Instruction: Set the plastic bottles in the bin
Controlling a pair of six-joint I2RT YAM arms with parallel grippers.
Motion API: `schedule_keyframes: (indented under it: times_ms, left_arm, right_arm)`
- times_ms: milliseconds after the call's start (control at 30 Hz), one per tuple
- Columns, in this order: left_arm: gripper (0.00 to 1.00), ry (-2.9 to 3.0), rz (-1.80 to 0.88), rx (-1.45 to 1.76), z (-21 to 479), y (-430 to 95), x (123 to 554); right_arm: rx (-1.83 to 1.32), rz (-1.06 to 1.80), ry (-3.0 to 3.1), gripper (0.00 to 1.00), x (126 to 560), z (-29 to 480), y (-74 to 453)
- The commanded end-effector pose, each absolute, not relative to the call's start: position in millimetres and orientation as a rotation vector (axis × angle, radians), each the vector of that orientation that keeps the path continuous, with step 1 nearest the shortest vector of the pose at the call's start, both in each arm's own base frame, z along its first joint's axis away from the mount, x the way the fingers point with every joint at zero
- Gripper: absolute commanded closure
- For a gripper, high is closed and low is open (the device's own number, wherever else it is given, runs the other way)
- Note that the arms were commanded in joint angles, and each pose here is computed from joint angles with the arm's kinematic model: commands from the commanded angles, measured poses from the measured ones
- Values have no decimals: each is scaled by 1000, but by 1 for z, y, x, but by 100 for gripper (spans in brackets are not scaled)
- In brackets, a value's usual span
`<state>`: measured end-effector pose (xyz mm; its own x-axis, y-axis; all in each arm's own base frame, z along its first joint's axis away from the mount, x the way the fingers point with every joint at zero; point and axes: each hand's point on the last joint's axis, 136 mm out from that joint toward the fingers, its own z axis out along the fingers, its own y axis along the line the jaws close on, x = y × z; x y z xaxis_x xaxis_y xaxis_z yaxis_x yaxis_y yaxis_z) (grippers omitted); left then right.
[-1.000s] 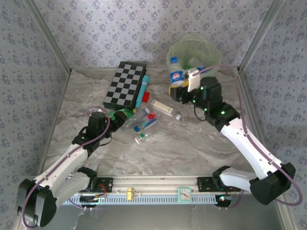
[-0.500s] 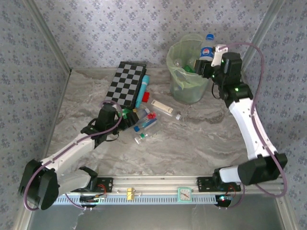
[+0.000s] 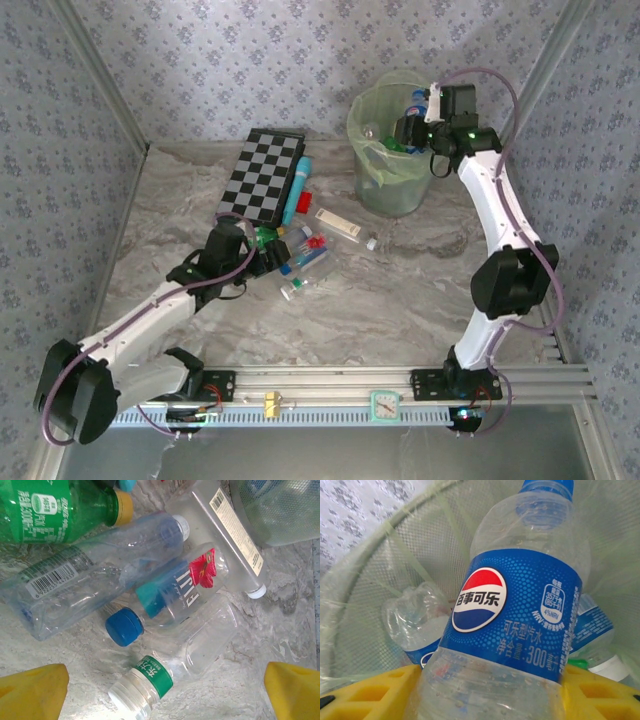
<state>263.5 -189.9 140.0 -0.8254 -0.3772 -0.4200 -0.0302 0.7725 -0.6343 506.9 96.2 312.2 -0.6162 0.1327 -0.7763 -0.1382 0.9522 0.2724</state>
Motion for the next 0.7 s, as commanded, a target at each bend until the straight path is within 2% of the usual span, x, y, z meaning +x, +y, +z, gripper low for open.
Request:
schedule_keyframes:
  times_ms: [0, 133, 367, 467, 667]
  left_arm:
    - [0, 2414, -843, -298, 144, -187, 260]
    - [0, 2416, -850, -295, 145, -189, 259]
    - [0, 2415, -852, -284, 147, -191, 259]
    - [0, 2416, -852, -274, 148, -193, 260]
    - [0, 2420, -850, -261, 149, -196, 261]
  right_arm:
    - [5, 440, 2229, 42, 508, 316, 101]
    - [4, 424, 2234, 26, 512, 321, 100]
    - [1, 387, 2178, 11, 505, 348, 95]
    - [-6, 365, 2143, 0, 497, 363, 92]
    - [-29, 350, 2070, 0, 469, 385, 95]
